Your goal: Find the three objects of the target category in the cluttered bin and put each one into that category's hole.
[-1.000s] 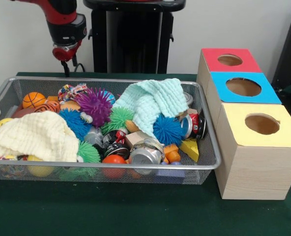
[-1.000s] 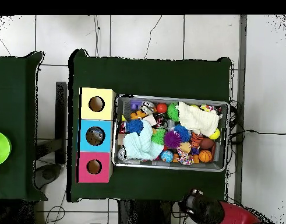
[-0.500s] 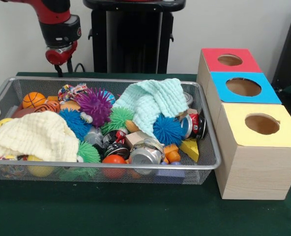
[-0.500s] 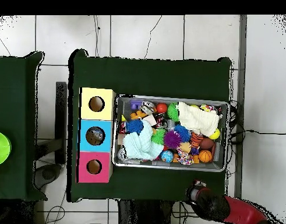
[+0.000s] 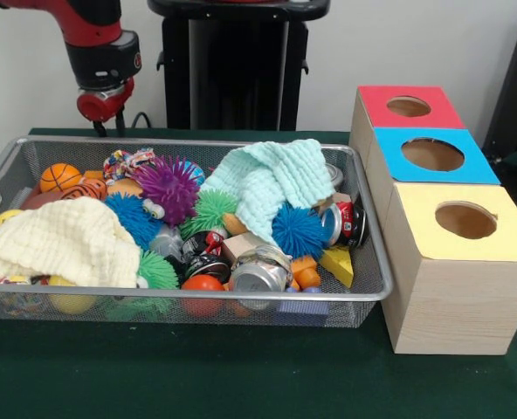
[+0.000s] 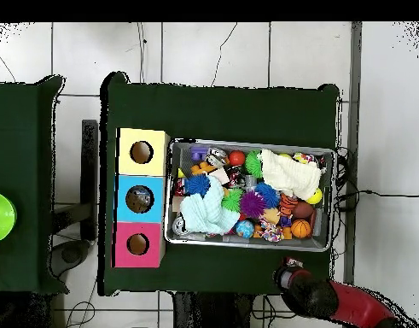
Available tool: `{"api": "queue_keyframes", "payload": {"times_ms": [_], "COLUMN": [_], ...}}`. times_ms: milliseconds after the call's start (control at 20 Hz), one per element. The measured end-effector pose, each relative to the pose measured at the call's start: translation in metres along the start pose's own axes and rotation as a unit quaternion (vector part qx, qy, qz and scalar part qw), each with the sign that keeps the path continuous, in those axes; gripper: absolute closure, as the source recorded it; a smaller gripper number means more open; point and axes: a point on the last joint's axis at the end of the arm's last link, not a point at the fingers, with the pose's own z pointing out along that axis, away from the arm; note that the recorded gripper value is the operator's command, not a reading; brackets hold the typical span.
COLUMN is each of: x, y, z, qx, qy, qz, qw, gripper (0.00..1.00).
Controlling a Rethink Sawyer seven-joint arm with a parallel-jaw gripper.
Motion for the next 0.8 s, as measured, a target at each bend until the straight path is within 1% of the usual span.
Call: {"api": "queue_keyframes", "payload": {"times_ms": [100,400,650,800], "x": [-0.004,-0.006,-0.006,-0.003], "y": [0.005,0.009,0.017,0.022], "z": [0.001,-0.001,-0.007,-0.013], "qx": [-0.005,-0.009,-0.019,-0.025], "qy": [-0.003,-0.006,-0.008,-0.002], "qz": [-0.001,-0.002,-0.004,-0.002], "qw": [1.0,0.9999,0.9998,0.9997], "gripper": [0.0,0.0,0.0,0.0]}}
